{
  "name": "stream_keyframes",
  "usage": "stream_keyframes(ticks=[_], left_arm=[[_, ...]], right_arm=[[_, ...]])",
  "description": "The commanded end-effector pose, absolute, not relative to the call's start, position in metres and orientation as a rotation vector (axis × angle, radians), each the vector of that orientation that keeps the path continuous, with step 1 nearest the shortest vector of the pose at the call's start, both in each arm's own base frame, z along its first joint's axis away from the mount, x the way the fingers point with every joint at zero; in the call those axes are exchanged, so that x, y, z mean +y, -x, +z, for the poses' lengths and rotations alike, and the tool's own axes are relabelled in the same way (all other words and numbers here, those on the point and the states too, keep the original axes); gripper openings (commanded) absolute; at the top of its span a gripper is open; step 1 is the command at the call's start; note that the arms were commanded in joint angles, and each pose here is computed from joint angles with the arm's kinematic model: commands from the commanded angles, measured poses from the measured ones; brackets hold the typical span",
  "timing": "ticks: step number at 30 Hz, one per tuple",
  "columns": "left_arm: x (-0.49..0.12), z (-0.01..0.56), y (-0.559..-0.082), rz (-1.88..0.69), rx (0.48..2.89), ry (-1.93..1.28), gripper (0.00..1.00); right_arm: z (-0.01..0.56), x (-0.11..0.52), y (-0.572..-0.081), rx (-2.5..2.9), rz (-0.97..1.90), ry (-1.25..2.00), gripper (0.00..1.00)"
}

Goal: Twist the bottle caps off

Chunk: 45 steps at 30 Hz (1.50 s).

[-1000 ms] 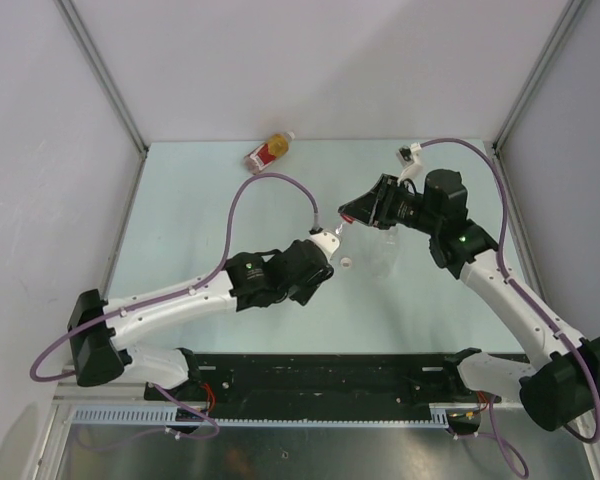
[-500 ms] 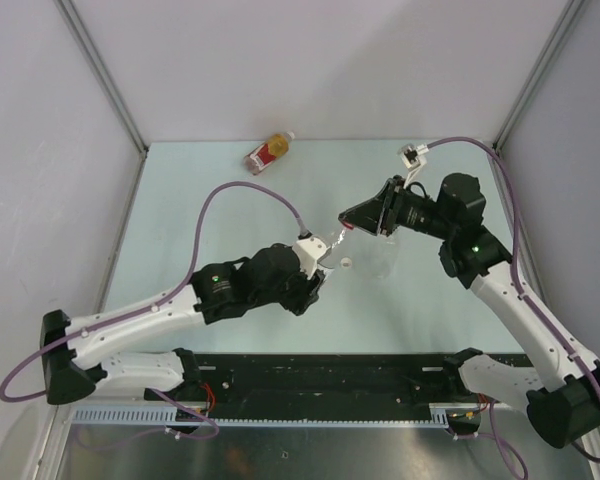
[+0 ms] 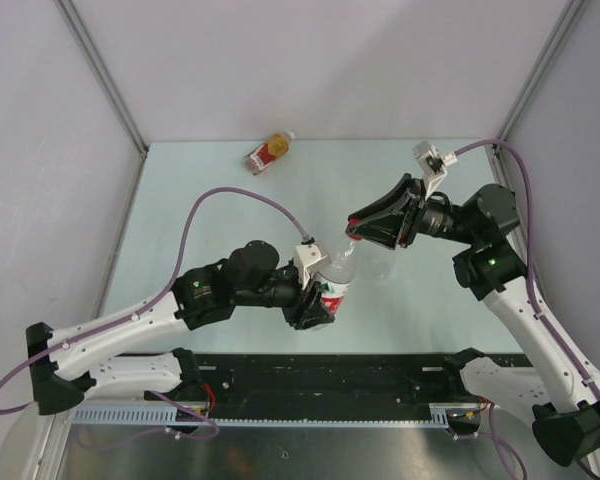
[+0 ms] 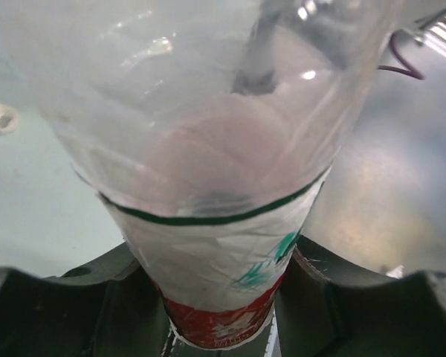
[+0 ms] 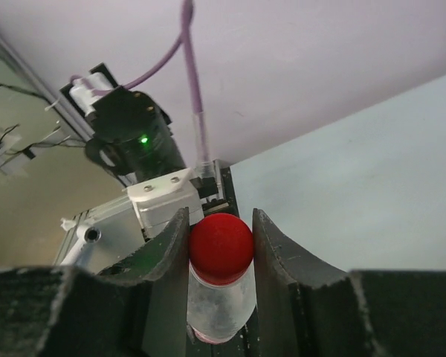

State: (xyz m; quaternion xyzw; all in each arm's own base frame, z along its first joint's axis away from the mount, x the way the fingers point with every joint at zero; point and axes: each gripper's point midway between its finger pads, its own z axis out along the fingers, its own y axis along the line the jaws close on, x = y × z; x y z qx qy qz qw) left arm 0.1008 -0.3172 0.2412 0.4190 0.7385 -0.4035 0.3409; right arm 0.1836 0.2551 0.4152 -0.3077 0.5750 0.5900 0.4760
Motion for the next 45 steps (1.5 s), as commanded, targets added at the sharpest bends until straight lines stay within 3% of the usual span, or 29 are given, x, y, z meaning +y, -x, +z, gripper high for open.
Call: stream_keyframes(ticks=[1, 13, 19, 25, 30, 42, 45], left_arm=[[-0.336, 0.319, -0.069, -1.317, 1.513, -1.203, 0.0], [-0.326, 0.362, -0.017, -1.575, 1.218, -1.387, 0.0], [-0.325, 0.365, -0.011, -1.61, 1.19, -1.408, 0.0], [-0.328, 0.357, -0.019, -1.576, 1.238, -1.366, 0.0], [-0.33, 0.35, -0.027, -1.541, 1.278, -1.329, 0.0], [-0.327, 0.335, -0.057, -1.384, 1.364, -1.184, 0.01], [-0.324, 0.332, -0.063, -1.346, 1.382, -1.149, 0.02]], right_arm=[[0.424, 0.254, -0.15, 1.294, 1.494, 0.924, 0.0], [0.446, 0.247, -0.1, 1.086, 1.544, 1.138, 0.0], [0.453, 0.245, -0.088, 1.038, 1.544, 1.159, 0.0], [0.452, 0.247, -0.095, 1.07, 1.551, 1.115, 0.1], [0.456, 0.248, -0.099, 1.074, 1.548, 1.083, 0.3], [0.462, 0.247, -0.109, 1.082, 1.529, 1.009, 0.94], [0.464, 0.247, -0.113, 1.09, 1.518, 0.981, 0.99]])
